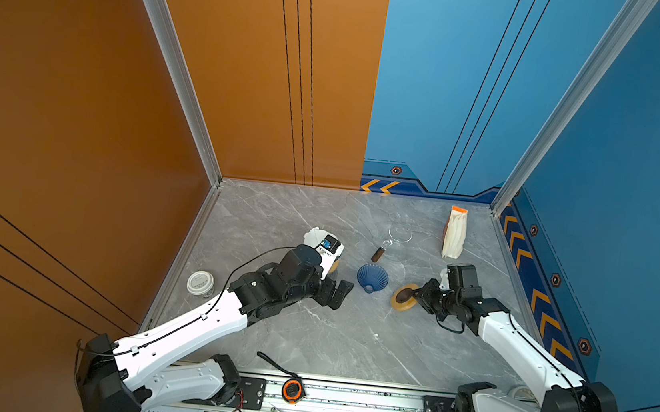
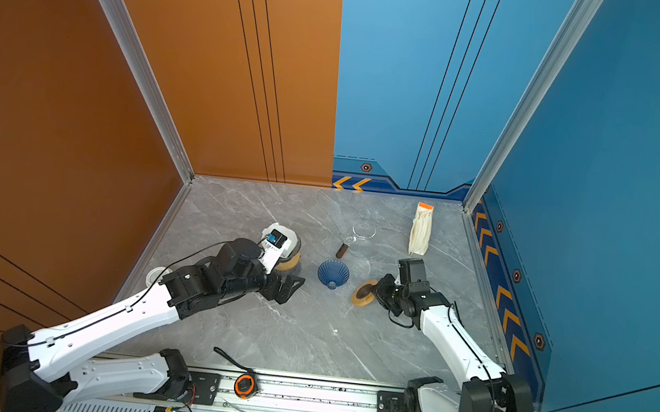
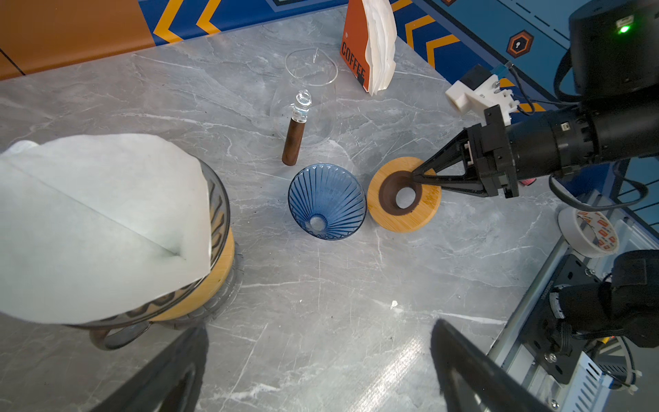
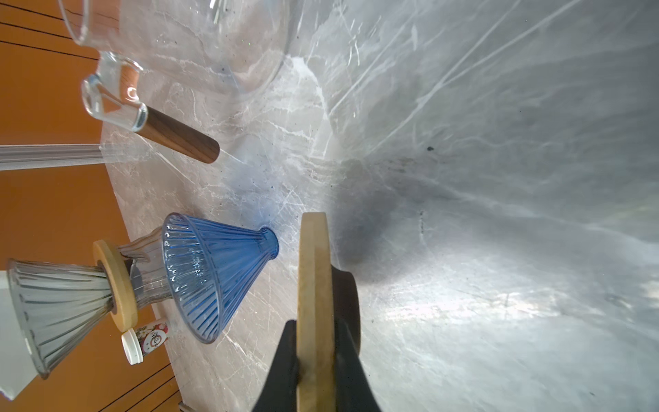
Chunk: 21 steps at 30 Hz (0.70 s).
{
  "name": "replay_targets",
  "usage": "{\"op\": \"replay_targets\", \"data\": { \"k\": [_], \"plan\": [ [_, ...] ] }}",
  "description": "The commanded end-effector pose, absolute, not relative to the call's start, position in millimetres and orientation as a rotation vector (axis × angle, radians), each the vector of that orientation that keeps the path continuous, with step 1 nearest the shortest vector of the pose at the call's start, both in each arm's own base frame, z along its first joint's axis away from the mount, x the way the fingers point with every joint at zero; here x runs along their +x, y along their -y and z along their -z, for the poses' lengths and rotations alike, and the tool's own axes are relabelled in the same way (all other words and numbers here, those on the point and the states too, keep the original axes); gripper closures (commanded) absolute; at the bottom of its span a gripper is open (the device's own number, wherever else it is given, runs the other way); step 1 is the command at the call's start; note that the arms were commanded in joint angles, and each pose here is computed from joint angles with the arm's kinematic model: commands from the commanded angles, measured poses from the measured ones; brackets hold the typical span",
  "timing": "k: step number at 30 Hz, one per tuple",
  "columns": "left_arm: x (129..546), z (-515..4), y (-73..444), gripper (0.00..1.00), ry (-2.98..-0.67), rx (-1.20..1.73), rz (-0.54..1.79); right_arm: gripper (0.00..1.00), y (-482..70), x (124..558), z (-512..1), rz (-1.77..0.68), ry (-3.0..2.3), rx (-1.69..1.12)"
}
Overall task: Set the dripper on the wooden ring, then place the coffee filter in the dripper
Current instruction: 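Lift the bamboo ring with the right gripper and carry it farther from the robot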
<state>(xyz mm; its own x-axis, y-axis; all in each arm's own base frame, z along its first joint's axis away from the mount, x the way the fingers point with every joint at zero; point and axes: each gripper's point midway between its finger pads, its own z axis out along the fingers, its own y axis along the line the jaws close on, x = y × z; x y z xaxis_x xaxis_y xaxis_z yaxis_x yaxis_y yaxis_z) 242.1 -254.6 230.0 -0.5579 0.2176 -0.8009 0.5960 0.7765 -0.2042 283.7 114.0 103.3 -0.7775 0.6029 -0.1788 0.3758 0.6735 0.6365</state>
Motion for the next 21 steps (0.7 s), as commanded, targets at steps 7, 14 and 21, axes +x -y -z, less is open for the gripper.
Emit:
{"op": "replay_targets", "data": {
  "k": [7,14,21],
  "plan": [
    [249,-262,268,0.02,-2.062,0.613,0.632,1.0,-100,301,-162,-0.857,-2.422,0.677],
    [261,-278,276,0.02,-2.006,0.58,0.66,1.0,-99,329,-199,-0.878,-2.35,0.603],
    [283,-296,275,0.02,-1.977,0.529,0.659,1.0,-111,374,-220,-0.968,-2.265,0.583]
  ]
}}
